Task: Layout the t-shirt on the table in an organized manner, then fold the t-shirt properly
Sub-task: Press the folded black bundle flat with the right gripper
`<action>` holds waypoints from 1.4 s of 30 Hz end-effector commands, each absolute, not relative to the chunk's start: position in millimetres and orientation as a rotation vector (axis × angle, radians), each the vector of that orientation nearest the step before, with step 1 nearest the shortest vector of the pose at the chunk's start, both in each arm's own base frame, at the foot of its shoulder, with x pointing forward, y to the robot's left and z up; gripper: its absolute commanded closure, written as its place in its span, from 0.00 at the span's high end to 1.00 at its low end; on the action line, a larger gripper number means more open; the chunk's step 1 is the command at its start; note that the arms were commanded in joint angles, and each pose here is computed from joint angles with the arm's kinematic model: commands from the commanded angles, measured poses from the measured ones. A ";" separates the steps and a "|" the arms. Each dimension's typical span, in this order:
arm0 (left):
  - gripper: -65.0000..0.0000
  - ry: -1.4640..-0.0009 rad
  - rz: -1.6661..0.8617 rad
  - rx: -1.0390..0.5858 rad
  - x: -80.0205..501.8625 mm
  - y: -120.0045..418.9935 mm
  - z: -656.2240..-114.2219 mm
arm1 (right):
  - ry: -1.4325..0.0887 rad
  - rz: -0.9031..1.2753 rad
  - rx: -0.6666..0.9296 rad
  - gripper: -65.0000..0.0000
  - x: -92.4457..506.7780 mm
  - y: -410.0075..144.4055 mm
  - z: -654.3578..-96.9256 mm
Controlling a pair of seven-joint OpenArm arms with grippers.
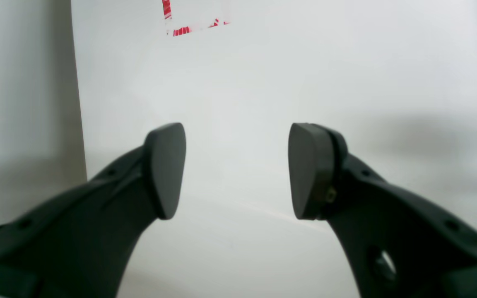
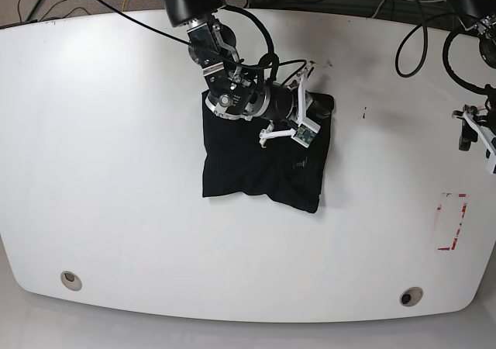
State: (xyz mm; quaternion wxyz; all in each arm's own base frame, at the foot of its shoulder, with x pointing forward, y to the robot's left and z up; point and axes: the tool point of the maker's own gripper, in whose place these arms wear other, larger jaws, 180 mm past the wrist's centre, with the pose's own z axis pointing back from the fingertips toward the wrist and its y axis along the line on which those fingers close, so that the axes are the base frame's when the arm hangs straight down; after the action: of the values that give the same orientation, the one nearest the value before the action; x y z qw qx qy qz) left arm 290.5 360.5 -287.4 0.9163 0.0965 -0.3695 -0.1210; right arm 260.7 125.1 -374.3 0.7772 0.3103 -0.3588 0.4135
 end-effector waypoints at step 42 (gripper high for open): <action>0.56 -0.822 -0.460 0.146 316.2 291.3 -276.2 | -0.881 0.859 0.712 0.51 255.0 164.4 -331.9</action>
State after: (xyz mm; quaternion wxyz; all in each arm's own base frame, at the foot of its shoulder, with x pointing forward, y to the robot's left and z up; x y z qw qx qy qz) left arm 308.5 296.4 -292.0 0.9012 0.0676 -0.3692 -0.2166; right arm 243.9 158.6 -356.4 0.7744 0.3157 -0.3684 0.4062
